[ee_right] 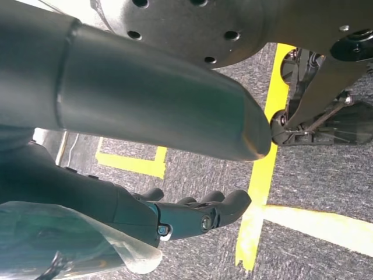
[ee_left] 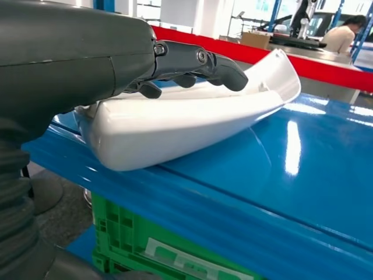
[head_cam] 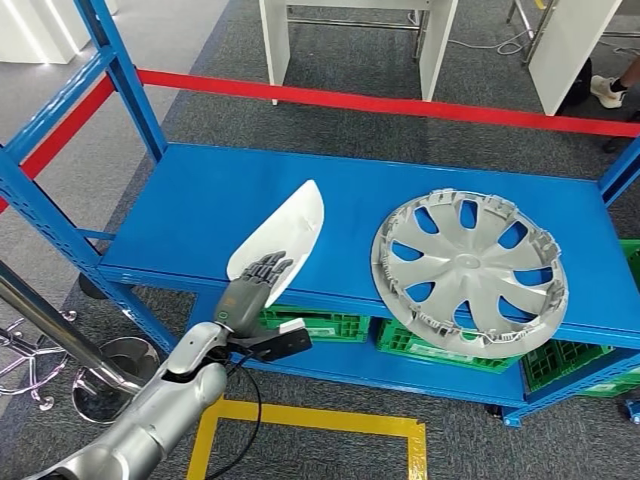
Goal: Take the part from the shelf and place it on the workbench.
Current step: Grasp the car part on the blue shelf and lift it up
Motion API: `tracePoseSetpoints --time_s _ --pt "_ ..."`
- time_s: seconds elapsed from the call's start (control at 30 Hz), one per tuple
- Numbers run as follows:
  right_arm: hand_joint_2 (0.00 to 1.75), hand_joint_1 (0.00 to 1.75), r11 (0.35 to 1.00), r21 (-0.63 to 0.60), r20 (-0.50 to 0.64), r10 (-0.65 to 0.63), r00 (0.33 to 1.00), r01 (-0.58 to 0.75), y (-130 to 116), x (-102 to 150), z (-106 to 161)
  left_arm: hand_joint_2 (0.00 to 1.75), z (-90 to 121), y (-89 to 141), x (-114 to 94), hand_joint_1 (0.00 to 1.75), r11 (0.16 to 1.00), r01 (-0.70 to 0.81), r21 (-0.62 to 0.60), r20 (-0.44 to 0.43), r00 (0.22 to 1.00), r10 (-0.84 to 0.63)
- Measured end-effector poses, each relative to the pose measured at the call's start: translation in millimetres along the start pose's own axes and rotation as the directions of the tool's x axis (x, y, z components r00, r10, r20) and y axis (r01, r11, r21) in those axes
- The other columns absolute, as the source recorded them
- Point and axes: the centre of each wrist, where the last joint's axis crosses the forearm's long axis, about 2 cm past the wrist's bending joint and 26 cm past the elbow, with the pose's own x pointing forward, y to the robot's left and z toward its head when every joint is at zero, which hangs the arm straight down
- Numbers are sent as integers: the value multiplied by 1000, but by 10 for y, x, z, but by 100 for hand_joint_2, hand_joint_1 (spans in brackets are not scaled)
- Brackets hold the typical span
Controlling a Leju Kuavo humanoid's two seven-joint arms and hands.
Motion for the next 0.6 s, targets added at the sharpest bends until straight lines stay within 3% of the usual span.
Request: tracePoseSetpoints --time_s 0.07,0.6 --pt "0 0 1000 0 1 0 1000 0 0 0 0 175 -23 -12 21 172 1000 12 -6 4 1000 -12" --pt "0 0 1000 1 3 -4 1000 4 -1 0 0 175 -231 109 136 175 995 88 41 52 995 -91"
